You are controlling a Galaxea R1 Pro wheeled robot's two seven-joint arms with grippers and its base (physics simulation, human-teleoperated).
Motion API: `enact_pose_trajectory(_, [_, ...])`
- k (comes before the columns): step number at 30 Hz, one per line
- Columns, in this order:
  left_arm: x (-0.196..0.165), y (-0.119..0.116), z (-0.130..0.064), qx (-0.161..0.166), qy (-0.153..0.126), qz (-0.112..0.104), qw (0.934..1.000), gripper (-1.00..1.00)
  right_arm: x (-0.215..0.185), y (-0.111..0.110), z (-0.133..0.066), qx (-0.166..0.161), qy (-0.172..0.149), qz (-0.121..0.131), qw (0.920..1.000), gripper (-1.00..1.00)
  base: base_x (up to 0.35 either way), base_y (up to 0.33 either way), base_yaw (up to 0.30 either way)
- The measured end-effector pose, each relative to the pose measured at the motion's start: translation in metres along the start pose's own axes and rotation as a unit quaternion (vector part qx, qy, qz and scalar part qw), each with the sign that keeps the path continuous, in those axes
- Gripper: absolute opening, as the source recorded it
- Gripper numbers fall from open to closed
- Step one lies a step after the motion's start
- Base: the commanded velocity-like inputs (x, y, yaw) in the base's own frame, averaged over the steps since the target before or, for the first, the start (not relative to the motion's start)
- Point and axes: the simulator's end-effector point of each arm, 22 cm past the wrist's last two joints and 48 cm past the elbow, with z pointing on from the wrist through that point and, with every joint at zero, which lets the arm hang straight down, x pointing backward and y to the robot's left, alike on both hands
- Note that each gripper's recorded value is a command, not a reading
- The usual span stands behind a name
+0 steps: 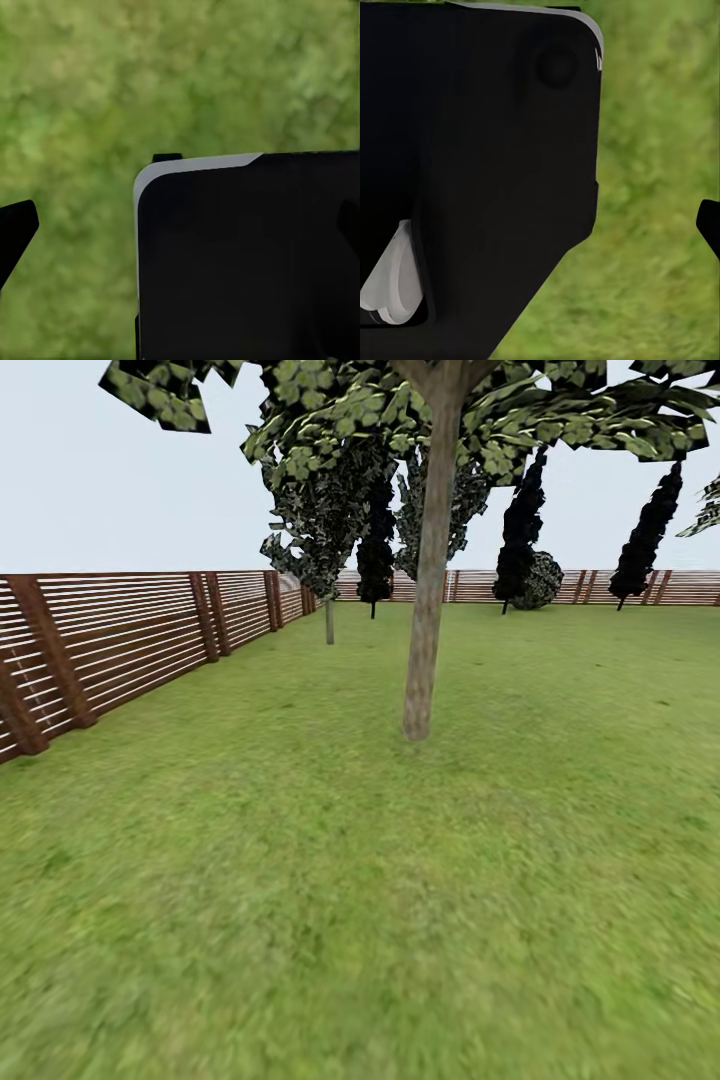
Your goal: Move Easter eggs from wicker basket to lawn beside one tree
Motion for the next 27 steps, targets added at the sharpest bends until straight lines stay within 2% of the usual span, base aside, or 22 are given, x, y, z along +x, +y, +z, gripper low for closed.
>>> enact_pose_trajectory(27, [0.0,0.0,0.0,0.0,0.0,0.0,1.0,1.0,0.0,0.0001,0.0,0.0,0.0,0.0,1.0,1.0,0.153,0.0,0.0])
